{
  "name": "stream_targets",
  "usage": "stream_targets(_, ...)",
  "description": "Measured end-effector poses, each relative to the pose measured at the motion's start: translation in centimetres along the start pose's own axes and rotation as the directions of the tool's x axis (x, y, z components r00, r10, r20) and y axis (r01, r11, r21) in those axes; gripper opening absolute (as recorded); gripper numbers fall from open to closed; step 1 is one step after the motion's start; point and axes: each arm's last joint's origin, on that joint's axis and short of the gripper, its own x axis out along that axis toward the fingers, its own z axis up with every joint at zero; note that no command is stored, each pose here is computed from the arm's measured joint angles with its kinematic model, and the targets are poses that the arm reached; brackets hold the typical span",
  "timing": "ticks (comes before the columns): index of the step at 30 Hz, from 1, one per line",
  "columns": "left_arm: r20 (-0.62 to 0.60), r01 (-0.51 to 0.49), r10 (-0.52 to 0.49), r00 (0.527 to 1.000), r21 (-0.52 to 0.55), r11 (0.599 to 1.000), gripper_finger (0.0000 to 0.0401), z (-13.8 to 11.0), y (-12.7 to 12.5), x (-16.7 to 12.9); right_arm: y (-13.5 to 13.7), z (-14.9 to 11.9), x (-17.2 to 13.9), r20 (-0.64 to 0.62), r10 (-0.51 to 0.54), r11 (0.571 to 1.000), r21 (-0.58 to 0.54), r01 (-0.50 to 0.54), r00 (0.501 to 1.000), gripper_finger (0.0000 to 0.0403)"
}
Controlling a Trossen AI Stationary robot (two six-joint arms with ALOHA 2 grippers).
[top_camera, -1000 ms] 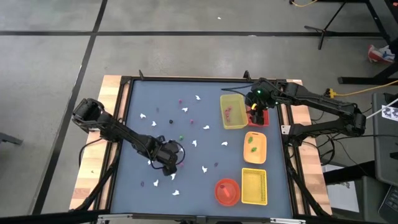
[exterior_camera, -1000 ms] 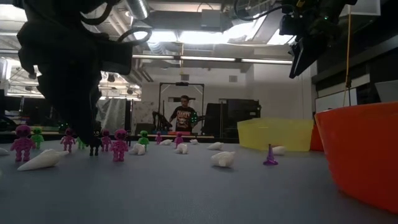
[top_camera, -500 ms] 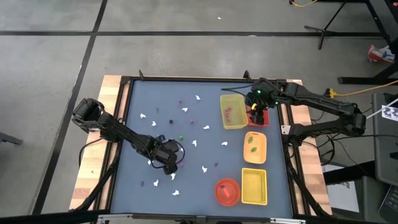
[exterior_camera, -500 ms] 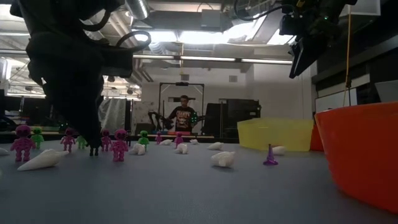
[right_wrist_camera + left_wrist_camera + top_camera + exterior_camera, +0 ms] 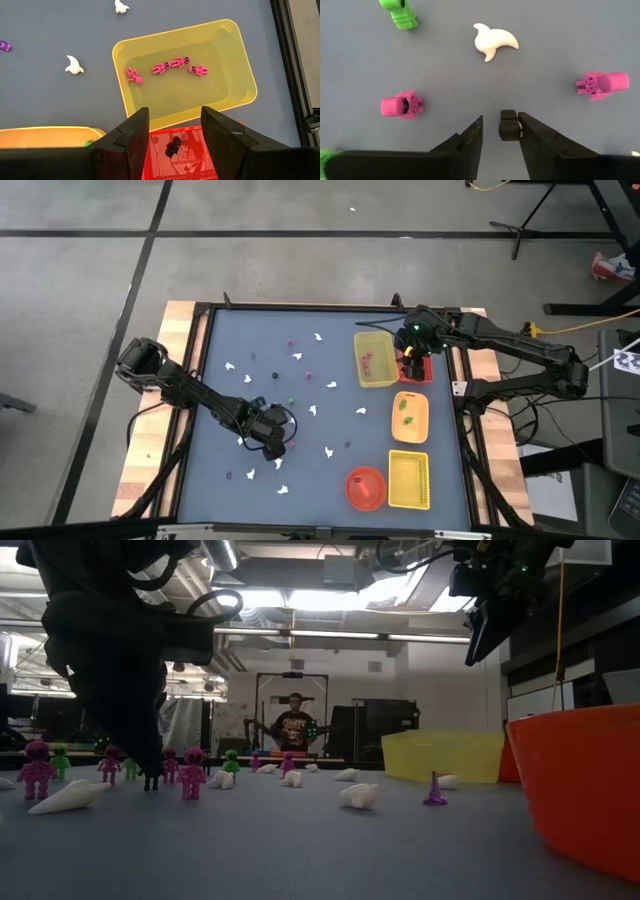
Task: Sort Halloween decoration
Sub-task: Put the black skeleton toy into the red box
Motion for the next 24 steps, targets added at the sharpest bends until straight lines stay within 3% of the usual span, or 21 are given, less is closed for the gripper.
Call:
stream_targets(16,0.0,-0.001,0.001,1.0,0.003,1.0,0.0026,0.0,0.0,0.0,0.0,0.0,0.0,0.0,0.0,1.0,0.0,0.0,1.0,0.0179)
stream_targets(24,0.0,0.0,0.0,1.0,0.003,1.0,0.0024,0.0,0.0,0.0,0.0,0.0,0.0,0.0,0.0,1.0,0.0,0.0,1.0,0.0179)
